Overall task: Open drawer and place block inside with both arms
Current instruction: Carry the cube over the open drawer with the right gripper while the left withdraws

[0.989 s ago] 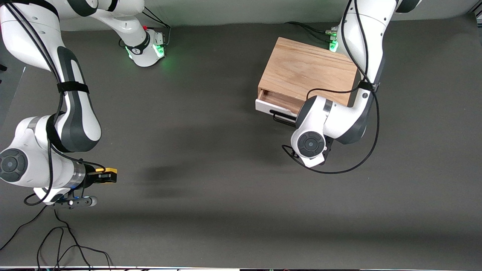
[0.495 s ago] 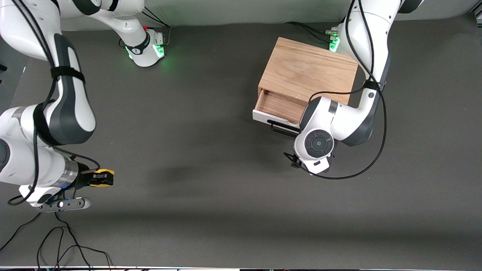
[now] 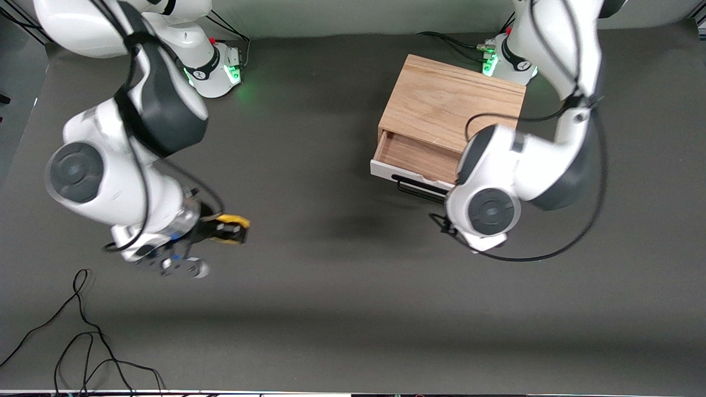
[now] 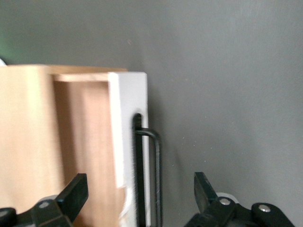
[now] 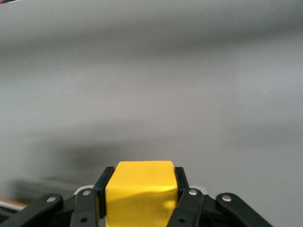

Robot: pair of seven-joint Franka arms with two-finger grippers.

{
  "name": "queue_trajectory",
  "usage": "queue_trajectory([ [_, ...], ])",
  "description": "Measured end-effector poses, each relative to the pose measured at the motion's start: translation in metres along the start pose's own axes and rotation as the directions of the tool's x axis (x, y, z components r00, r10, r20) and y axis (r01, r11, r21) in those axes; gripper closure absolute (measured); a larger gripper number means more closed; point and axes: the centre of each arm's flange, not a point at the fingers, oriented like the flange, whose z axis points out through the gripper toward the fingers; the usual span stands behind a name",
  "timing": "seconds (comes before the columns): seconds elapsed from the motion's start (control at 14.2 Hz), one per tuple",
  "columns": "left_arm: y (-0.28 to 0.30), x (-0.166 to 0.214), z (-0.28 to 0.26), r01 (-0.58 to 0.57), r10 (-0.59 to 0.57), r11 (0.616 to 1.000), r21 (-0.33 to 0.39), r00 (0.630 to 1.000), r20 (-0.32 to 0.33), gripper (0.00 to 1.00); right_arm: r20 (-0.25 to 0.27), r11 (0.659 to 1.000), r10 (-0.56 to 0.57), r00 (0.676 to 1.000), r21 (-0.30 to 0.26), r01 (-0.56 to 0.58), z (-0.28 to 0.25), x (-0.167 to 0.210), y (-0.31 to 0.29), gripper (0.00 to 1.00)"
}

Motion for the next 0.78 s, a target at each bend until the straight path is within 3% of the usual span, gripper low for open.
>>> queue_trajectory([
  [0.21,-0.044,0.043,-0.081,-0.003,0.005,0.998,-0.066,1.0,0.027,0.0,0.033,0.997,0.063,0.997,0.042,-0.065,-0.001,-0.042,-0.054,0.45],
  [0.42,-0.093,0.089,-0.141,-0.231,0.235,0.96,-0.161,0.972,0.009,0.0,0.034,0.989,0.131,0.991,0.065,-0.133,0.013,-0.102,-0.128,0.45],
  [0.57,-0.126,0.122,-0.166,-0.404,0.408,0.895,-0.187,0.913,-0.021,0.0,0.012,0.983,0.174,0.985,0.049,-0.175,0.038,-0.153,-0.182,0.45],
  [0.78,-0.162,0.173,-0.187,-0.65,0.641,0.739,-0.176,0.759,-0.115,0.0,-0.009,0.983,0.182,0.983,-0.008,-0.182,0.107,-0.227,-0.245,0.45],
])
